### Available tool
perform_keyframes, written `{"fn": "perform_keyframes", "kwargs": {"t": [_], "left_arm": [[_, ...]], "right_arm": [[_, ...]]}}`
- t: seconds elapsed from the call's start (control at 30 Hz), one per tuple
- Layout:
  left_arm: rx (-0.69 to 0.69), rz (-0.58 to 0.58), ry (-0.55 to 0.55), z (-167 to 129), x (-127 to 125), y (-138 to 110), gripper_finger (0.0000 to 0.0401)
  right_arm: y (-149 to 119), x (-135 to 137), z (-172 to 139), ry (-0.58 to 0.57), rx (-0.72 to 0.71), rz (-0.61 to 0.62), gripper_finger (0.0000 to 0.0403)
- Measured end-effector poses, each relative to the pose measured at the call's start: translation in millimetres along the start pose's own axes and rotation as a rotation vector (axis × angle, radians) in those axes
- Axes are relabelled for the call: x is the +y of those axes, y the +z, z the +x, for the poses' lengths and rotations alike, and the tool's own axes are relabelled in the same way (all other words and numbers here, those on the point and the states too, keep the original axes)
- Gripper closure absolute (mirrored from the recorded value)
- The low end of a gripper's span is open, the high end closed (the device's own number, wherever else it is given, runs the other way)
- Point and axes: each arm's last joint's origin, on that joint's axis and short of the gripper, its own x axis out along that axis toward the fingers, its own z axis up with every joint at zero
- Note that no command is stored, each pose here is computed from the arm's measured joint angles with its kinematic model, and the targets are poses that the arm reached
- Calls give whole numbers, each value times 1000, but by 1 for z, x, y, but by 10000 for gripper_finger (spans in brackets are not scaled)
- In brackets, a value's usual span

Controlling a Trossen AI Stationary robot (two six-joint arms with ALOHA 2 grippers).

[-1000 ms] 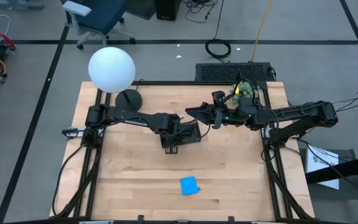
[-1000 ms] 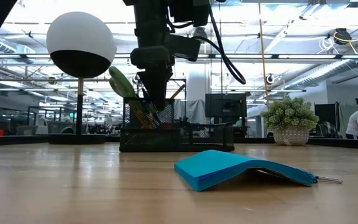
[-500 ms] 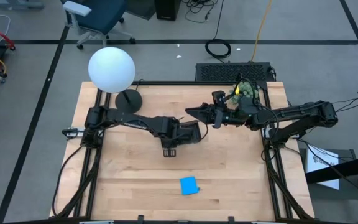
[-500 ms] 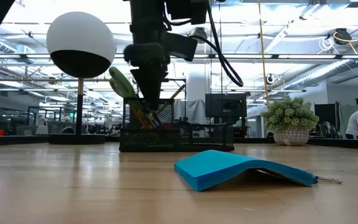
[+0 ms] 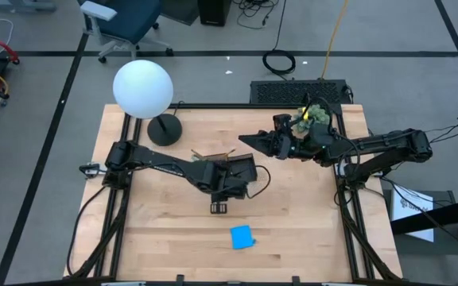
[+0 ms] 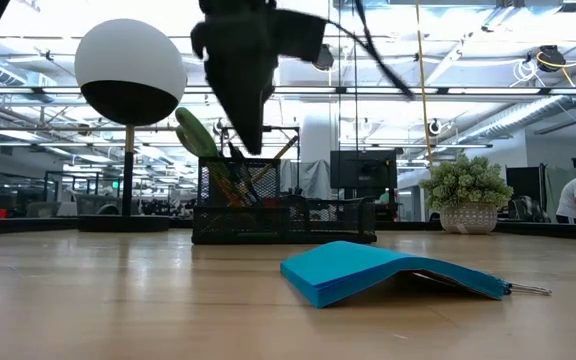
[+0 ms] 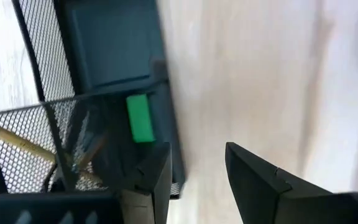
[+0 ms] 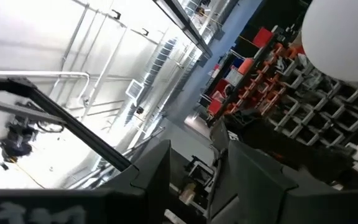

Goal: Pick and place office supplies into organizer
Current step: Put the blue binder clip into the black desk organizer

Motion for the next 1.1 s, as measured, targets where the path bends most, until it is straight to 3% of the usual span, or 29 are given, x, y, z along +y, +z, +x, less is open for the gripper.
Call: {"fn": "perform_keyframes", "kwargs": {"t": [0.37,0.8,0.93,1.1], "left_arm": [[-200,-38,-3,-54,-19,21,256],[-183,-37,-21,-85,-44,6,256],[-255,-67,9,-110,-50,-6,256],[-371,-103,52,-148,-45,-24,256]], "right_arm": [[3,0,0,8,-19,185,252],[13,16,-2,210,-70,101,252],[12,25,-4,324,-15,37,252],[-9,38,-7,386,44,-89,252]]}}
